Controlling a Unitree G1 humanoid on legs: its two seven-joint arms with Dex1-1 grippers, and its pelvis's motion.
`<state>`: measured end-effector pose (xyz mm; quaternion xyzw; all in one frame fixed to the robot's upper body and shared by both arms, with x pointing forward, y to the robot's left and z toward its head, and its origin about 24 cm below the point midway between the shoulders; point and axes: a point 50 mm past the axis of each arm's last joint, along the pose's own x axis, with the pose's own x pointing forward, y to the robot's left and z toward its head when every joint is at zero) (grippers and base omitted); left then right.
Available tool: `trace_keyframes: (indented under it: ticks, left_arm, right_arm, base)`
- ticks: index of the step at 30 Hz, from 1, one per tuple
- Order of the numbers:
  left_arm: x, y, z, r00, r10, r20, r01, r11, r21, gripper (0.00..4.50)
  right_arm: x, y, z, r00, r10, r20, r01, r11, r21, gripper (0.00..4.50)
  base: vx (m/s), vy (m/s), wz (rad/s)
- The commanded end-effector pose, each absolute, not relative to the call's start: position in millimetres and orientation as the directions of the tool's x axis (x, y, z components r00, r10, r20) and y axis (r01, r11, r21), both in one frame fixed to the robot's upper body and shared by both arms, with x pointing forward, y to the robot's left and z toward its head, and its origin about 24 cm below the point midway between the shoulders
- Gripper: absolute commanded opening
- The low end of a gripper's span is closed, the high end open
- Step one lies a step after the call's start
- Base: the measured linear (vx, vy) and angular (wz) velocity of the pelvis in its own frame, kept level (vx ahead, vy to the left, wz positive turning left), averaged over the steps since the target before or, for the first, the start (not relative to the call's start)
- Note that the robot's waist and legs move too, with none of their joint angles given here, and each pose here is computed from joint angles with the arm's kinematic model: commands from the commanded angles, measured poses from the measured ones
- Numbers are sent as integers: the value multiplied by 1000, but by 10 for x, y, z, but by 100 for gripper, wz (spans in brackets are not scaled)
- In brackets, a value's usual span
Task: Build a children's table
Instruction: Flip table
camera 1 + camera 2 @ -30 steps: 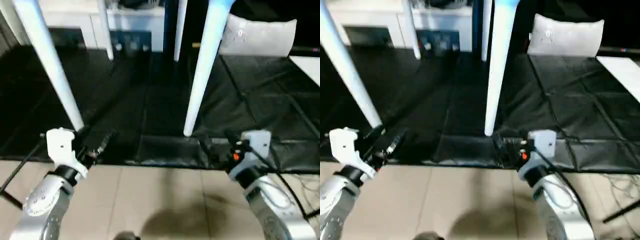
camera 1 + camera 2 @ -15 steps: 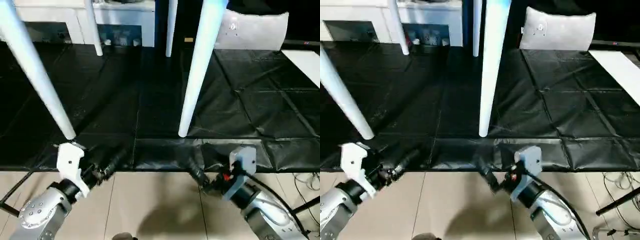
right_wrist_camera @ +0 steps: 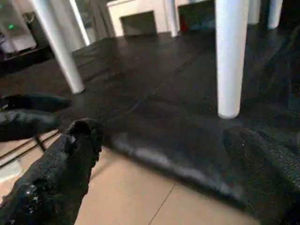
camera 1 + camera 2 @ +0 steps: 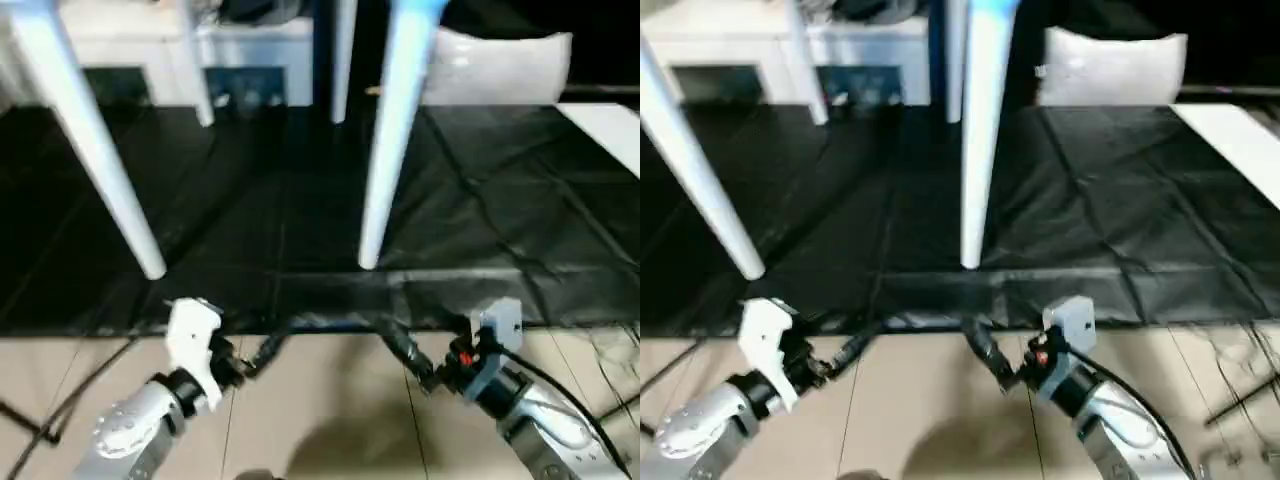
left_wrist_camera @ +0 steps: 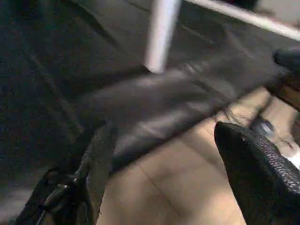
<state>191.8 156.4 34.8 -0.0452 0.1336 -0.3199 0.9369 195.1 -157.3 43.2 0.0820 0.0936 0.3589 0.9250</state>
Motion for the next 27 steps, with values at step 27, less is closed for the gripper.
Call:
trace_keyframes:
  ticks: [27]
  left_arm:
    - [1665,2253,-1045,593,-194,-781,163,979,-120,449]
  right_arm:
    - [1789,-1315,-1105,451,614,-647,-485,778,400,450]
  base:
    - [7,-2,-1]
